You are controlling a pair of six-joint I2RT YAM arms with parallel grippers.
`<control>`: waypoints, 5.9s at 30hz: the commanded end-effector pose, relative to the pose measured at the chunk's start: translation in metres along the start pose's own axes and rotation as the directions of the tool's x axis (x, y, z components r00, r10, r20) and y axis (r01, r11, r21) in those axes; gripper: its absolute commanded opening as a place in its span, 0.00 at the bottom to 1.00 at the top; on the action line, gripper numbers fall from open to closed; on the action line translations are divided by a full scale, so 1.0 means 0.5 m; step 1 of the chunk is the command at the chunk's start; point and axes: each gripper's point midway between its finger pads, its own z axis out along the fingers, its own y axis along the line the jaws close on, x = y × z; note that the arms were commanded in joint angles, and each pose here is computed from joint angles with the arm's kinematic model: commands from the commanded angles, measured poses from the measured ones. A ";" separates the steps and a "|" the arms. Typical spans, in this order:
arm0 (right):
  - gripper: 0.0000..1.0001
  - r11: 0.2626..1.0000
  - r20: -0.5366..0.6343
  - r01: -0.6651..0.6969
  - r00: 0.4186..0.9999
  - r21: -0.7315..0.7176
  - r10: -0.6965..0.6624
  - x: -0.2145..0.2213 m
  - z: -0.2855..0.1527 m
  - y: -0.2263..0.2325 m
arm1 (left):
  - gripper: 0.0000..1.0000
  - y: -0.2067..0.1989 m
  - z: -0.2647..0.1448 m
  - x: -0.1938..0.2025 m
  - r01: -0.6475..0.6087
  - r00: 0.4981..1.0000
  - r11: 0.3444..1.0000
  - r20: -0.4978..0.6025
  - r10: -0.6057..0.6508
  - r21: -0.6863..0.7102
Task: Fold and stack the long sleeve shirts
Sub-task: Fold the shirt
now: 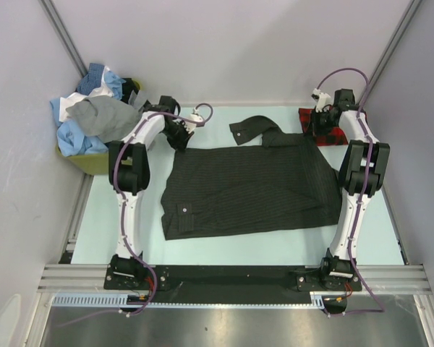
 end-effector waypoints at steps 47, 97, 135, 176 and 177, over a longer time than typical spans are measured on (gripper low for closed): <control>0.00 0.999 -0.200 0.046 0.979 -0.003 -0.045 0.235 -0.181 -0.008 | 0.16 -0.340 -0.121 0.160 -0.216 0.973 0.968 -0.059 0.225 0.130; 0.46 0.978 0.233 0.203 0.955 -0.057 -0.185 -0.165 0.261 0.144 | 0.99 -0.210 -0.428 -0.122 0.162 0.888 0.923 0.460 0.017 -0.348; 0.64 0.980 -0.112 0.116 0.985 -0.161 -0.135 0.325 -0.363 0.395 | 0.99 -0.339 -0.316 -0.118 -0.123 0.886 0.992 0.445 0.128 -0.040; 0.00 0.945 -0.155 0.322 0.933 -0.048 -0.326 0.247 -0.260 0.417 | 0.99 -0.377 -0.367 -0.091 0.001 0.849 0.994 0.525 0.058 -0.111; 0.00 0.953 -0.069 0.299 0.951 -0.054 -0.302 0.214 -0.300 0.420 | 0.99 -0.386 -0.374 -0.101 -0.009 0.838 0.996 0.543 0.058 -0.092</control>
